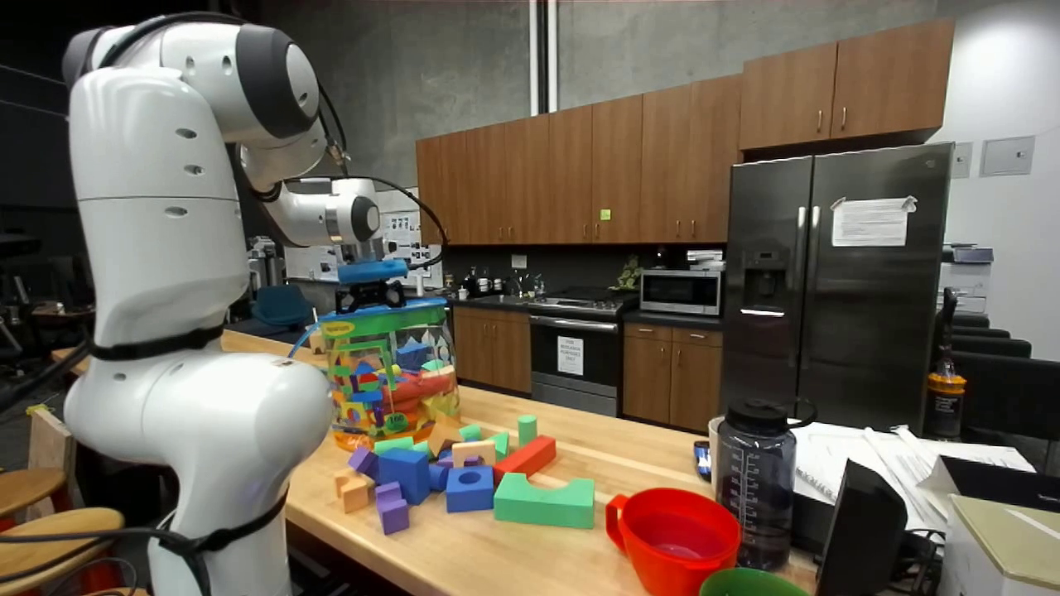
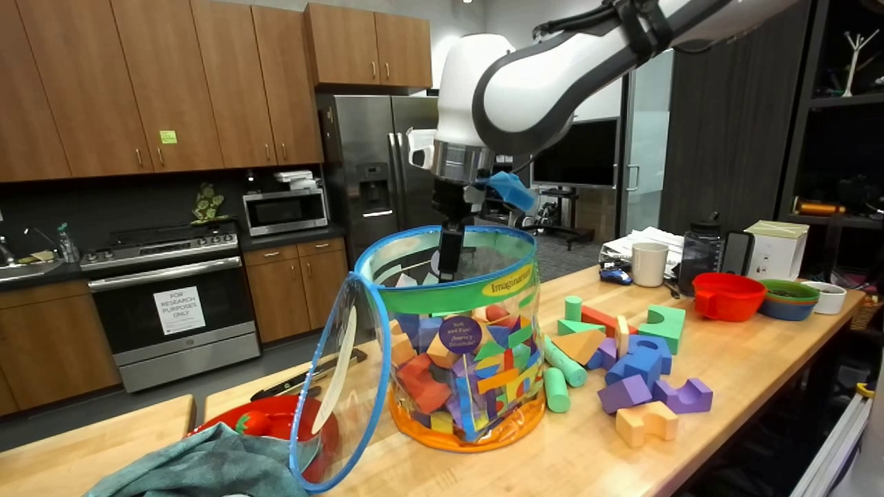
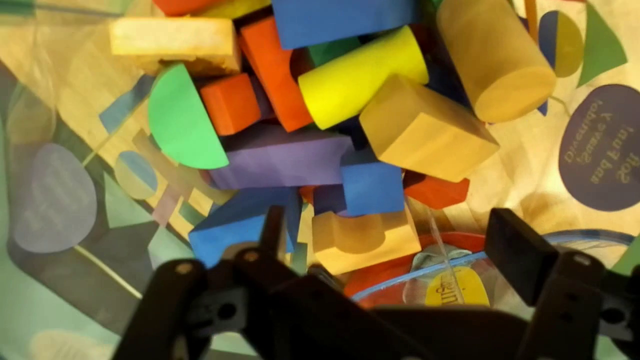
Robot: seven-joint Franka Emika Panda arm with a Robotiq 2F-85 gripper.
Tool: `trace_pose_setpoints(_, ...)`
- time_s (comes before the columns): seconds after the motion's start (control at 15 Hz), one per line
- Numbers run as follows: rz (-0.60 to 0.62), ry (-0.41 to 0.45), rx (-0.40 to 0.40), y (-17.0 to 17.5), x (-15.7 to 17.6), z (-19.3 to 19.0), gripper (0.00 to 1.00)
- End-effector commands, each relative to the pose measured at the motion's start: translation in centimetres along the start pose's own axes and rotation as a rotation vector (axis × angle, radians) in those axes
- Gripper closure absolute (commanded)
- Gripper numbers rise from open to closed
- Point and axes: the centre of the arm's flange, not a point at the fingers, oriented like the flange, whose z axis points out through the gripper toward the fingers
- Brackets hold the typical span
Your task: Take the yellow block out of the bag
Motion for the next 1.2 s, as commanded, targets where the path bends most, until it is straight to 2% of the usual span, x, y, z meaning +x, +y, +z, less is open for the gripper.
trace_pose_setpoints(0.0,-0.103,0.053,0.014,0.3,0.4,0.8,0.00)
trace_pose_setpoints(0.2,-0.174,0.065,0.077,0.2,0.8,1.8,0.00)
trace_pose_setpoints(0.4,-0.230,0.088,0.105,0.0,1.4,2.7,0.00)
trace_pose_setpoints(0.87,-0.307,0.141,0.086,0.0,2.7,3.7,0.00)
trace_pose_setpoints(1.13,-0.298,0.126,0.099,-1.2,2.3,5.3,0.00)
